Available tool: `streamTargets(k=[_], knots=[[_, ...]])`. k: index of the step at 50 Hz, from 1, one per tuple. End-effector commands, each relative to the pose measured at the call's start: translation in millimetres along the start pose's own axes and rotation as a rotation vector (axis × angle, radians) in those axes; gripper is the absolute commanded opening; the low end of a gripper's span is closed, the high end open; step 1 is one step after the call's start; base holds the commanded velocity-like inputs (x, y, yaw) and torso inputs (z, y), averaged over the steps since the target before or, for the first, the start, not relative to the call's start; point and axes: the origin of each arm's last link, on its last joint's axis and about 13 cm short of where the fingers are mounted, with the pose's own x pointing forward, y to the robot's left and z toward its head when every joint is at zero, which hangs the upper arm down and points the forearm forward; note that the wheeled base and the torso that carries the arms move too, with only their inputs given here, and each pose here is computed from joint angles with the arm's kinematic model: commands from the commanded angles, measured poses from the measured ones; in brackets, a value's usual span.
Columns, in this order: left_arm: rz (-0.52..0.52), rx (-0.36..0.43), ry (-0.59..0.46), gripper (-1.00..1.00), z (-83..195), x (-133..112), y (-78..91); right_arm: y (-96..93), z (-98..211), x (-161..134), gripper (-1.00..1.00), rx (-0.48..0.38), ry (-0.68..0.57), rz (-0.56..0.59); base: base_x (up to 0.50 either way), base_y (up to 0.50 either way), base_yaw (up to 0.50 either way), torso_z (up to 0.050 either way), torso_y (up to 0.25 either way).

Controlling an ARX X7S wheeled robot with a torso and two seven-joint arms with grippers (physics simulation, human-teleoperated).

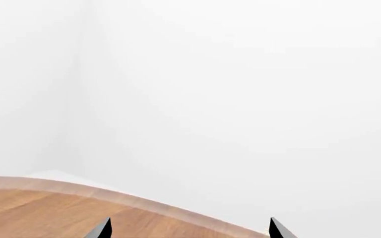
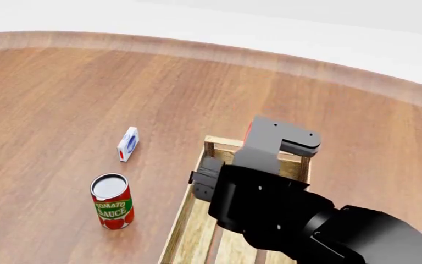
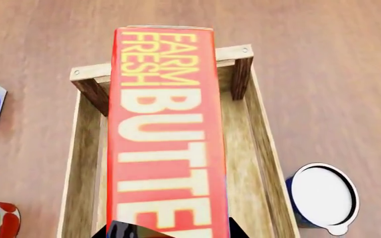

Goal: Pick up the butter and put it in the tray.

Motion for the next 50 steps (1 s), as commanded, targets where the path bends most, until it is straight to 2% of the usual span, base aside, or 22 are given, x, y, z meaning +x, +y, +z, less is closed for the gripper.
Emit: streamTargets(k=[1,29,50], knots=[[0.001,-0.001,0.001,1.0,1,0,-0.1,0.5,-2,7,-1.0,-0.043,-0.031,-0.01,0.0,0.0,0.0,0.0,0.0],[0.001,-0.005,0.0,1.0,3,0,0.5,5.5,-35,23,-1.0,-0.115,0.008,-0.005,0.0,0.0,0.0,0.001,0.001],[0.001,-0.005,0.0,1.0,3,0,0.3,3.6,-50,33,-1.0,-0.126,0.04,-0.022,0.0,0.0,0.0,0.0,0.001]])
